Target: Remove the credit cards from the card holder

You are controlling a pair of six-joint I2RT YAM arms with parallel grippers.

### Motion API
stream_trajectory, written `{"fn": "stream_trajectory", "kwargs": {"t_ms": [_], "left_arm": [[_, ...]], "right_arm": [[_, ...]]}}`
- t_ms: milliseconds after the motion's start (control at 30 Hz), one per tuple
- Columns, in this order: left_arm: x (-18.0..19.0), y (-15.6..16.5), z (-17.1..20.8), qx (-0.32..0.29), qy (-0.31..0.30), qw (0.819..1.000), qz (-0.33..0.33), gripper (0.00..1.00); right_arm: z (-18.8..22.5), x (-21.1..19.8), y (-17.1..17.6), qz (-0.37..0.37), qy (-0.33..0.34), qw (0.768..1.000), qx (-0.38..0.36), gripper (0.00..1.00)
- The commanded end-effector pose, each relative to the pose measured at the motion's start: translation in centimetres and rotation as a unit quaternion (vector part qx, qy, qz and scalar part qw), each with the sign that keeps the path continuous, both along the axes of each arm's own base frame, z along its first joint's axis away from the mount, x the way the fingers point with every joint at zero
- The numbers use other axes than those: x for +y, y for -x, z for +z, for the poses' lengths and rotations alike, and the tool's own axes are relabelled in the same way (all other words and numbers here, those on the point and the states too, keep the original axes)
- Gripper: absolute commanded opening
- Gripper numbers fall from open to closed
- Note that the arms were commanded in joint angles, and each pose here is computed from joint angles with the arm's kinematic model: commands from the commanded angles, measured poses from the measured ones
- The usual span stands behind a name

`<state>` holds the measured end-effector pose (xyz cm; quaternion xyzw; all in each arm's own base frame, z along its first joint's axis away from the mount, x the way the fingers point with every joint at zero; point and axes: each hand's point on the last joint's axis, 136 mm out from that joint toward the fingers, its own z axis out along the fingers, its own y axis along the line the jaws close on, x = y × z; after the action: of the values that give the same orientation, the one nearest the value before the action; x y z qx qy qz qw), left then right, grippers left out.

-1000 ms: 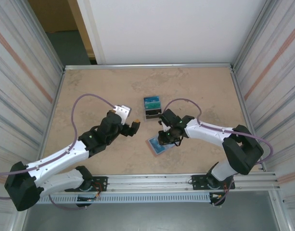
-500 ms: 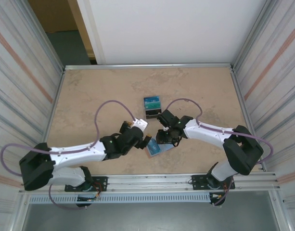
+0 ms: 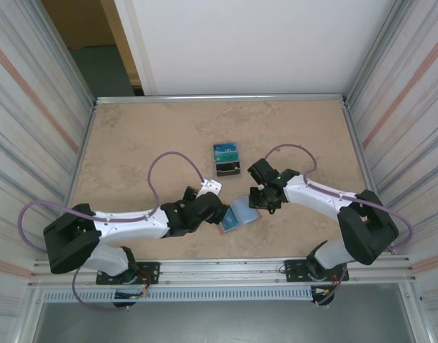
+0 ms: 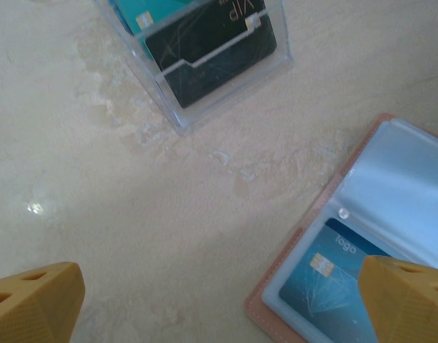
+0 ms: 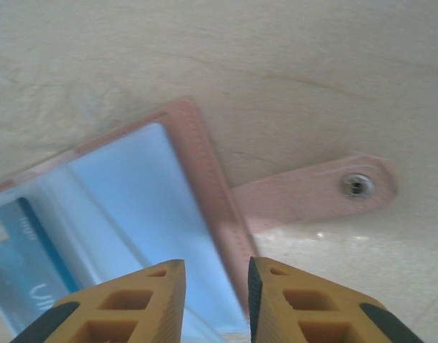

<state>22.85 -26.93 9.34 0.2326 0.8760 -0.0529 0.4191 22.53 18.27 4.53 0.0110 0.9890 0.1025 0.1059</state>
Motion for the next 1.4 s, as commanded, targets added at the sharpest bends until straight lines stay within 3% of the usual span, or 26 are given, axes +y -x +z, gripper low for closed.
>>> {"fn": "stream_trajectory", "kwargs": {"t_ms": [0, 167, 433, 667, 1367], "left_arm": [[0.8, 1.6, -1.5, 0.055, 0.019, 0.998, 0.015, 0.99], [1.3, 2.8, -3.3, 0.094, 0.022, 0.995, 0.023, 0.99], [1.2, 2.5, -4.6, 0.100, -0.005, 0.995, 0.024, 0.99], [1.8, 2.2, -6.2, 0.112, -0.032, 0.993, 0.028, 0.99], [2.1, 0.9, -7.0, 0.113, -0.077, 0.990, 0.035, 0.99]], "right_arm": [[1.3, -0.6, 0.1, 0.007, -0.008, 1.000, -0.019, 0.28], [4.7, -1.3, -0.4, 0.006, -0.028, 0.997, -0.070, 0.31], [7.2, 2.1, 0.5, 0.039, -0.147, 0.985, -0.081, 0.42], [5.6, 5.3, 1.7, 0.064, -0.225, 0.972, -0.027, 0.30], [0.3, 6.7, 2.8, 0.074, -0.235, 0.968, 0.048, 0.23]]}}
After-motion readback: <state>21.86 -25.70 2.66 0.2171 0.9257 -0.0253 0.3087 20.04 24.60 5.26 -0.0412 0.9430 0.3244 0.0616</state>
